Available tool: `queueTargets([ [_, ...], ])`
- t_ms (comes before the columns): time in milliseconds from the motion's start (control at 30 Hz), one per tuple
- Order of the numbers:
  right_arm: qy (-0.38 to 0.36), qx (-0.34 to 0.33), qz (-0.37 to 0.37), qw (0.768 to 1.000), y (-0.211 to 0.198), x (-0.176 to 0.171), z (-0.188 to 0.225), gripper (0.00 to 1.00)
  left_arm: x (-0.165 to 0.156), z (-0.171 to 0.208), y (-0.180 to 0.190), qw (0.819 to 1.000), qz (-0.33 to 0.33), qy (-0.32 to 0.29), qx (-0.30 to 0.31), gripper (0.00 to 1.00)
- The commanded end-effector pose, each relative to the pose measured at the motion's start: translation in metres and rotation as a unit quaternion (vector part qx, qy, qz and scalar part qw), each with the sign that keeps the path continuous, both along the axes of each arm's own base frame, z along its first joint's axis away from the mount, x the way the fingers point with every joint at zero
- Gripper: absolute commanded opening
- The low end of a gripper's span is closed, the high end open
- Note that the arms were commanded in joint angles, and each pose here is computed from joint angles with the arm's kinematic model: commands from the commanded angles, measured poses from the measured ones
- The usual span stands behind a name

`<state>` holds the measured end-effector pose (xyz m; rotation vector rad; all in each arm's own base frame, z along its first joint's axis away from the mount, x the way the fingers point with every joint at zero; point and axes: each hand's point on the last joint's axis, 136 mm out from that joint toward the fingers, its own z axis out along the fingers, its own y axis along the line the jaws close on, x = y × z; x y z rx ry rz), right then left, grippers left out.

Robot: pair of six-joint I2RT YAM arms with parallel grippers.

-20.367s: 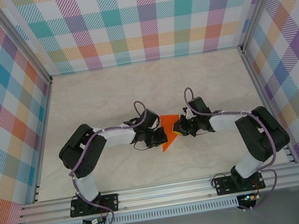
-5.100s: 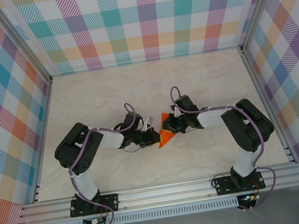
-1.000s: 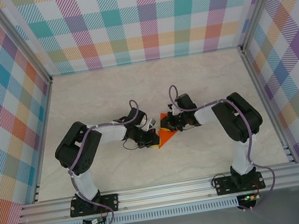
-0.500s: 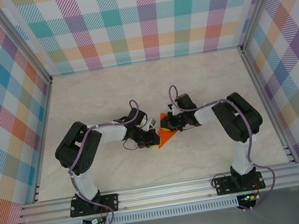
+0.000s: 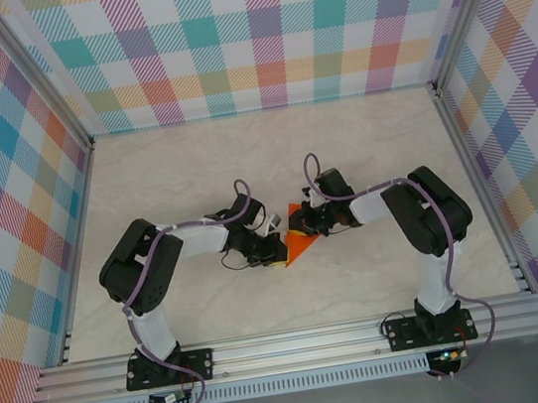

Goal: Fold a paper plane with a square sheet of paper (pick it up from the middle)
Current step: Fourth fold the wing at the center of the table.

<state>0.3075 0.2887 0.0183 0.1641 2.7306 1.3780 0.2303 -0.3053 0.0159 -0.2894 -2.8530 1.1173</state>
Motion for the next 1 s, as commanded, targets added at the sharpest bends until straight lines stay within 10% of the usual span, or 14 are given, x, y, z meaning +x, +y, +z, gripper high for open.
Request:
queueTargets([
  [0,0.056,-0.102,-0.031,0.993,-0.035,-0.021,-0.054,0.11,-0.058,-0.026,0.037,0.989,-0.017,0.107,0.097,0.06],
  [767,0.058,-0.106,-0.030,0.992,-0.037,-0.023,-0.057,0.10,-0.061,-0.036,0.063,0.979,-0.008,0.107,0.176,0.00],
  [967,0.061,-0.109,-0.033,0.992,-0.038,-0.024,-0.058,0.10,-0.061,-0.021,0.060,0.982,-0.007,0.092,0.165,0.12],
])
